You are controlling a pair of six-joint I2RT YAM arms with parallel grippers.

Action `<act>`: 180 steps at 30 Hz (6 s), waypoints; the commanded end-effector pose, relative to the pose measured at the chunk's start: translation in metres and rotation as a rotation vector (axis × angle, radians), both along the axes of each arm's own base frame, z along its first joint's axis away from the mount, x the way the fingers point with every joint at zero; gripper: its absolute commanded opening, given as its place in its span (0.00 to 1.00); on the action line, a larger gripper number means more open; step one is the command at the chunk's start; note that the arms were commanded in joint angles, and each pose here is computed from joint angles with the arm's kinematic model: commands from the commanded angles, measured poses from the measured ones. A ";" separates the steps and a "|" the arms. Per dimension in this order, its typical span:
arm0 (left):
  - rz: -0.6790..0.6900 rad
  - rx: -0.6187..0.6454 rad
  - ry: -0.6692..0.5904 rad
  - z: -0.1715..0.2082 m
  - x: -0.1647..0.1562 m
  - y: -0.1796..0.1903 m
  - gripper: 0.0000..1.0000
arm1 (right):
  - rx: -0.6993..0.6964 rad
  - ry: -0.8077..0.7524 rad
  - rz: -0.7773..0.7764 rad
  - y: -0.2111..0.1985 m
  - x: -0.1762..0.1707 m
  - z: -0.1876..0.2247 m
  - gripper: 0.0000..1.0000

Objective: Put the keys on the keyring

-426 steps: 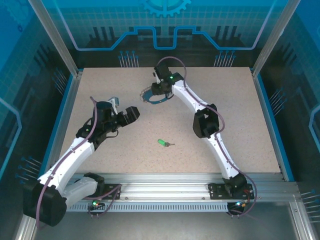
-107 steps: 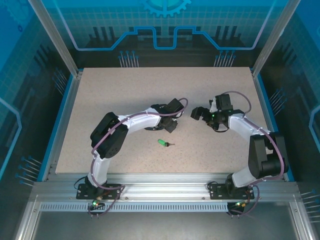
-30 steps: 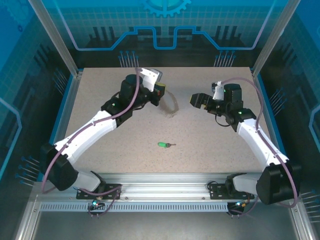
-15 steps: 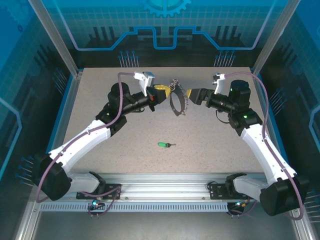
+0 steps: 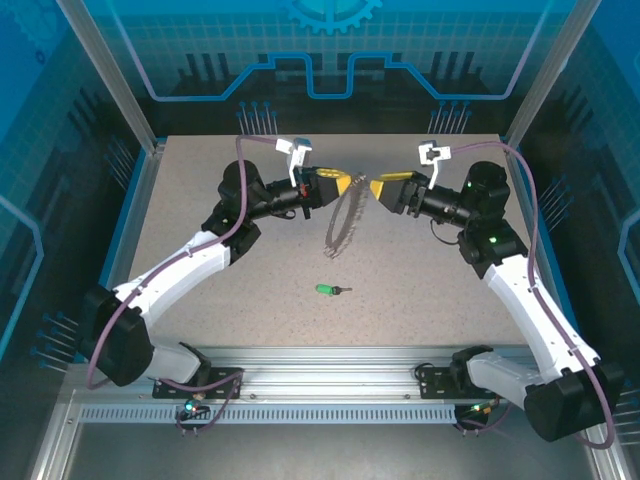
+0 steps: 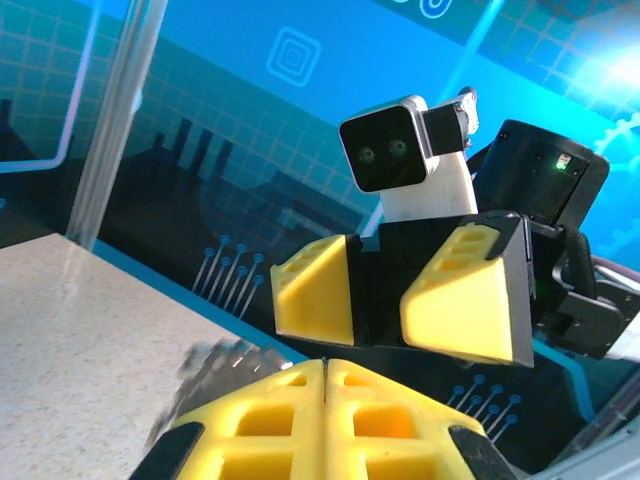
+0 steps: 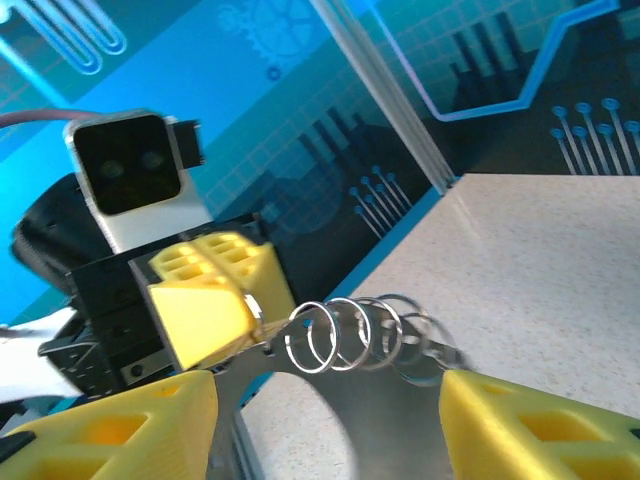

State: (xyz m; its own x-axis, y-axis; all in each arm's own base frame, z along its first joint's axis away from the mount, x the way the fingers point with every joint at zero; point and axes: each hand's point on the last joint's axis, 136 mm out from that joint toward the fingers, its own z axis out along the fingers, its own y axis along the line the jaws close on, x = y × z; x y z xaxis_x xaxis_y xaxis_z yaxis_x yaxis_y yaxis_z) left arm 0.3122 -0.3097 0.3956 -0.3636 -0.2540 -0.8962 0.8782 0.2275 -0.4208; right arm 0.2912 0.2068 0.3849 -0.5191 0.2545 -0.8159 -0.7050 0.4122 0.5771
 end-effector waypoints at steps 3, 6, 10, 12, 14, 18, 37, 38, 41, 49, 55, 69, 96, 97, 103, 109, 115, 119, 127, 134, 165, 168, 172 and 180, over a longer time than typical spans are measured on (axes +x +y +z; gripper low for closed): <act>-0.073 -0.074 -0.083 0.036 -0.011 0.000 0.00 | 0.021 -0.101 0.079 0.012 -0.021 0.026 0.58; -0.085 -0.079 -0.079 0.037 -0.011 -0.002 0.00 | 0.019 -0.103 0.074 0.013 -0.019 0.027 0.58; -0.102 -0.081 -0.075 0.039 -0.010 -0.004 0.00 | 0.027 -0.114 0.083 0.016 -0.016 0.029 0.56; -0.111 -0.085 -0.074 0.040 -0.009 -0.005 0.00 | 0.029 -0.118 0.088 0.017 -0.016 0.031 0.55; -0.122 -0.089 -0.071 0.041 -0.009 -0.007 0.00 | 0.032 -0.126 0.094 0.019 -0.017 0.032 0.53; -0.134 -0.100 -0.067 0.043 -0.008 -0.008 0.00 | 0.033 -0.132 0.099 0.020 -0.017 0.033 0.51; -0.181 -0.136 -0.036 0.045 -0.013 -0.013 0.00 | 0.067 -0.134 0.086 0.025 -0.001 0.040 0.33; -0.182 -0.136 -0.037 0.045 -0.014 -0.013 0.00 | 0.068 -0.132 0.088 0.026 -0.001 0.040 0.32; -0.188 -0.137 -0.036 0.045 -0.016 -0.014 0.00 | 0.069 -0.120 0.095 0.029 0.000 0.039 0.26; -0.189 -0.136 -0.034 0.044 -0.017 -0.016 0.00 | 0.070 -0.128 0.099 0.031 -0.003 0.041 0.00; -0.176 -0.139 -0.033 0.044 -0.017 -0.014 0.00 | 0.067 -0.132 0.080 0.028 -0.004 0.041 0.00; -0.110 -0.162 -0.026 0.045 -0.019 -0.003 0.66 | 0.080 -0.170 0.054 0.022 -0.006 0.044 0.00; -0.042 -0.187 0.037 0.033 -0.001 -0.002 0.51 | 0.098 -0.155 0.050 0.021 -0.004 0.043 0.00; -0.046 -0.186 0.040 0.033 -0.001 -0.004 0.49 | 0.099 -0.154 0.050 0.021 -0.004 0.043 0.00; -0.056 -0.190 0.042 0.033 0.000 -0.009 0.41 | 0.096 -0.154 0.051 0.022 -0.004 0.043 0.00; -0.058 -0.198 0.037 0.035 0.000 -0.011 0.37 | 0.089 -0.149 0.047 0.021 -0.004 0.040 0.00; -0.059 -0.203 0.031 0.037 -0.001 -0.011 0.29 | 0.087 -0.145 0.042 0.021 -0.002 0.038 0.00; -0.056 -0.202 0.036 0.036 -0.001 -0.010 0.22 | 0.086 -0.144 0.038 0.021 -0.001 0.038 0.00; -0.053 -0.191 0.037 0.032 -0.002 -0.009 0.00 | 0.063 -0.098 -0.023 0.010 0.008 0.031 0.12; -0.057 -0.138 -0.024 0.035 -0.013 -0.008 0.00 | 0.075 -0.073 -0.147 -0.038 0.008 0.033 0.62; -0.135 0.060 -0.293 0.050 -0.032 -0.018 0.00 | 0.010 -0.232 0.090 0.002 -0.026 0.042 0.54; -0.139 0.058 -0.294 0.051 -0.033 -0.019 0.00 | 0.022 -0.231 0.094 0.004 -0.024 0.043 0.50; -0.136 0.059 -0.292 0.052 -0.034 -0.019 0.00 | 0.036 -0.236 0.102 0.008 -0.024 0.047 0.46; -0.138 0.062 -0.285 0.050 -0.036 -0.021 0.00 | 0.044 -0.249 0.126 0.017 -0.029 0.051 0.38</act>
State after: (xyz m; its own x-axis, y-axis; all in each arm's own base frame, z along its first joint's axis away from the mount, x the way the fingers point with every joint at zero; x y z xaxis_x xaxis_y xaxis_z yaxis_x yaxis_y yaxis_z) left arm 0.2832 -0.3295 0.4274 -0.1919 -0.1430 -0.9709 0.9683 0.1334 -0.2110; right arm 0.2687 0.2212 0.4125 -0.3954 0.2198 -0.8918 -0.8383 0.3104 0.4482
